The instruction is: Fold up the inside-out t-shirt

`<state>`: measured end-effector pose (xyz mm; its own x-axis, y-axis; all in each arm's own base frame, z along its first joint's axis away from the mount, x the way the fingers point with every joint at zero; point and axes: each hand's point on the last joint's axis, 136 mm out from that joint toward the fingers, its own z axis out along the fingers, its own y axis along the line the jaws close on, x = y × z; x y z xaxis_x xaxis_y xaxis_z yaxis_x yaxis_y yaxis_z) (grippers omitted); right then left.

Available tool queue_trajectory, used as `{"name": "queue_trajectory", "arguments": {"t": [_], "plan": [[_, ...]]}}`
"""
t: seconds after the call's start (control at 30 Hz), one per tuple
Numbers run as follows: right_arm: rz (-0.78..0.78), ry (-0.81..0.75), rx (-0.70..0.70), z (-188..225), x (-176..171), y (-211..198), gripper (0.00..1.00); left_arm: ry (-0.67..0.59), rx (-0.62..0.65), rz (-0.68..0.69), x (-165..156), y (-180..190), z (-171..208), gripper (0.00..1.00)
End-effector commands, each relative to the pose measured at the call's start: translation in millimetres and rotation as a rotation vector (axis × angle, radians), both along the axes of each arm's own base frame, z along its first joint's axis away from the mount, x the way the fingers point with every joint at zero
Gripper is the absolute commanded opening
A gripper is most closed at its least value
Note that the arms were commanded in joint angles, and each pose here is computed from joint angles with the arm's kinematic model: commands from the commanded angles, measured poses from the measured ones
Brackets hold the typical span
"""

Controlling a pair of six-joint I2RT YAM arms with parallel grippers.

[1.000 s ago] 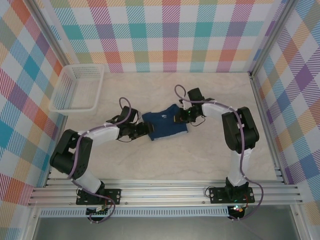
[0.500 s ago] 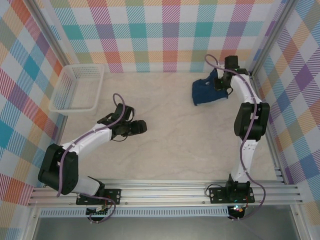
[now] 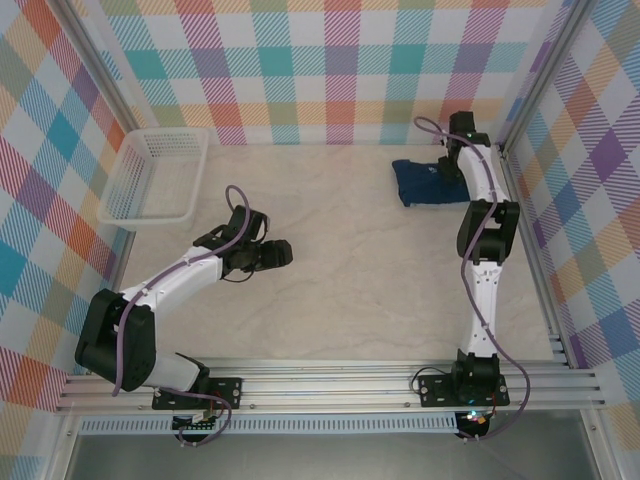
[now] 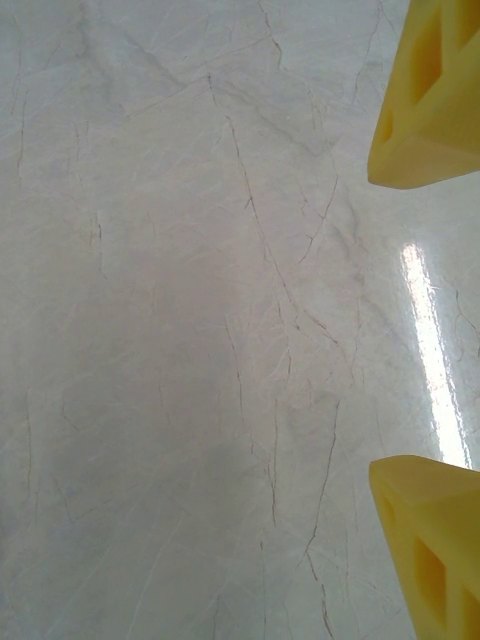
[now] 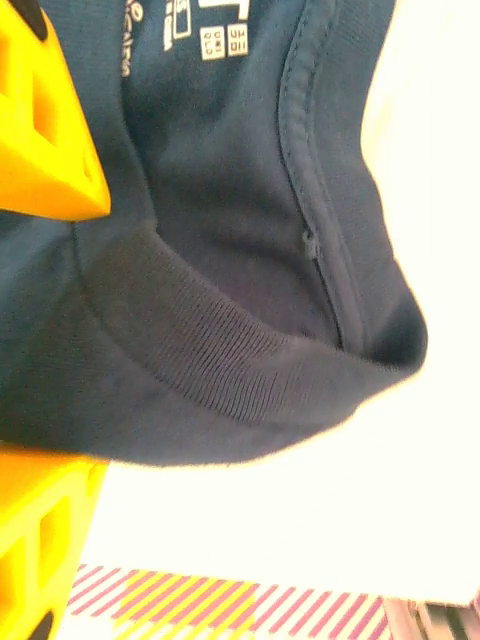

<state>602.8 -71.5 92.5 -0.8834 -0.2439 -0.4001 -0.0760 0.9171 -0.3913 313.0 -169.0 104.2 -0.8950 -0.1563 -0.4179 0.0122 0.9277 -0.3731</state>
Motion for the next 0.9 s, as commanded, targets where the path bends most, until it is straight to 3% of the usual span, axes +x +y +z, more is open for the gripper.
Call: {"name": "queue_trajectory", "arguments": {"t": [0.0, 0.23, 0.3, 0.47, 0.6, 0.67, 0.87], "plan": [[-0.127, -0.122, 0.06, 67, -16, 1, 0.6, -0.026, 0.039, 0.007, 0, 6, 7, 0.71], [-0.14, -0.309, 0.478, 112, -103, 59, 0.71, -0.181, 0.094, 0.125, 8, 37, 30, 0.73], [-0.111, -0.357, 0.536, 118, -135, 75, 0.75, -0.25, 0.124, 0.183, 8, 54, 41, 0.79], [-0.122, -0.405, 0.595, 104, -212, 87, 0.87, -0.463, 0.28, 0.42, -4, 121, 75, 1.0], [-0.171, -0.46, 0.571, 72, -248, 76, 1.0, -0.609, 0.407, 0.587, -17, 168, 90, 1.0], [-0.197, -0.465, 0.535, 55, -255, 68, 1.0, -0.637, 0.452, 0.638, -18, 184, 87, 1.0], [-0.159, -0.563, 0.495, 22, -240, 63, 1.0, -0.639, 0.527, 0.478, 18, 178, 43, 1.0]]}}
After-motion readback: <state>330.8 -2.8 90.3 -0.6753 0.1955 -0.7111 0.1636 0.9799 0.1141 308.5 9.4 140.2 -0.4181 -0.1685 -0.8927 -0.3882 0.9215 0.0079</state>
